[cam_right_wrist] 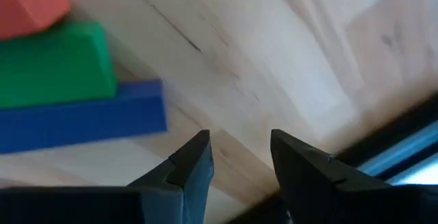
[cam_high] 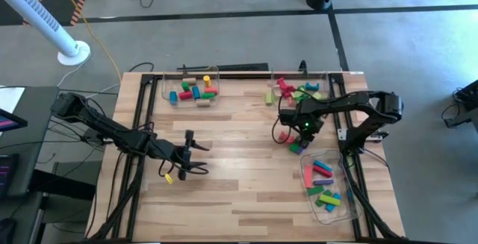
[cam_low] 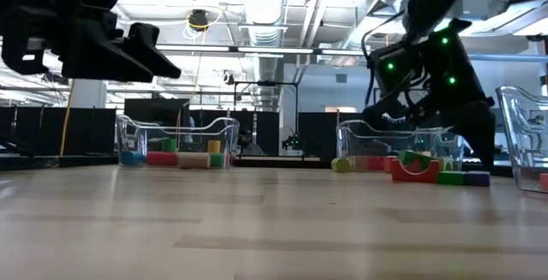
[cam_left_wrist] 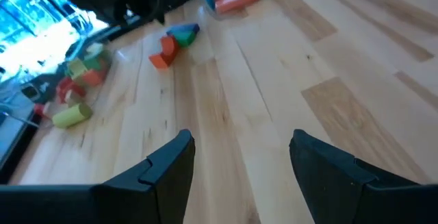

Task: Sort blocks by size
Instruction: Put the green rectangular block into the bottom transparent bin

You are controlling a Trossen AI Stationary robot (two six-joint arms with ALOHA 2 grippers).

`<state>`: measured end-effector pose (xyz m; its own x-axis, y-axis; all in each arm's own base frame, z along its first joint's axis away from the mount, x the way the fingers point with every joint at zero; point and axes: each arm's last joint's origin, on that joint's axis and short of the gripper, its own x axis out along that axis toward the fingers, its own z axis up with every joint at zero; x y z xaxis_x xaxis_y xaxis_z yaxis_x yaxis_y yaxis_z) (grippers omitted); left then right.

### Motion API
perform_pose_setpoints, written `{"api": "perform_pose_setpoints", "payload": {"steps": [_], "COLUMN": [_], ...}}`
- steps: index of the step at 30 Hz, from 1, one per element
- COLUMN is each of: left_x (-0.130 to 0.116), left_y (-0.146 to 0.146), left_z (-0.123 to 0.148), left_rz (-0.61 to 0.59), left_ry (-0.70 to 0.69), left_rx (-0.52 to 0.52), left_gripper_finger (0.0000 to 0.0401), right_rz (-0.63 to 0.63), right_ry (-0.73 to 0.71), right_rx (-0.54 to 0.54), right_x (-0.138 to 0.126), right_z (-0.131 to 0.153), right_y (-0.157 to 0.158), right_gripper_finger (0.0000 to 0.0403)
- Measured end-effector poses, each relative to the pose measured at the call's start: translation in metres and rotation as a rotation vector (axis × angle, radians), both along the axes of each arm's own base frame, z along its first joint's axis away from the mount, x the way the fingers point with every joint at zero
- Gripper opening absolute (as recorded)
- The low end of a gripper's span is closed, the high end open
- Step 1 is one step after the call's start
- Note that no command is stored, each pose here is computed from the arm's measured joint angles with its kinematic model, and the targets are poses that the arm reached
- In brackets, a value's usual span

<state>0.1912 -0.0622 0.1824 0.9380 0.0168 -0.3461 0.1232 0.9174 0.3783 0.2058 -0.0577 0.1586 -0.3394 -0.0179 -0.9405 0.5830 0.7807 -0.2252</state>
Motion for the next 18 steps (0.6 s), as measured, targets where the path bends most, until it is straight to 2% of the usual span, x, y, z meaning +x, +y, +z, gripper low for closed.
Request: {"api": "perform_pose_setpoints", "payload": {"steps": [8, 10, 11, 14, 16, 18], "left_x": [0.002, 0.002, 0.002, 0.002, 0.002, 0.003], "left_y": [-0.001, -0.001, -0.001, -0.001, -0.001, 0.0], "left_z": [0.007, 0.007, 0.007, 0.007, 0.007, 0.007], "left_rz": [-0.009, -0.009, -0.011, -0.012, -0.011, -0.012], "left_ry": [-0.069, -0.075, -0.075, -0.074, -0.069, -0.069], "left_rx": [-0.005, -0.005, -0.002, 0.003, 0.006, 0.004], "left_gripper_finger": [0.0229, 0.0229, 0.0229, 0.0229, 0.0229, 0.0229], "right_rz": [-0.047, -0.072, -0.071, -0.011, 0.027, 0.029], "right_ry": [-0.118, -0.226, -0.324, -0.577, -0.646, -0.617], "right_rx": [0.04, 0.12, 0.185, 0.337, 0.325, 0.301], "right_x": [0.003, 0.009, 0.016, 0.038, 0.05, 0.048], "right_z": [-0.012, -0.017, -0.019, -0.016, -0.007, 0.0], "right_y": [-0.005, -0.004, -0.003, 0.002, 0.003, 0.003], "right_gripper_finger": [0.0179, 0.0179, 0.0179, 0.0179, 0.0179, 0.0179]}}
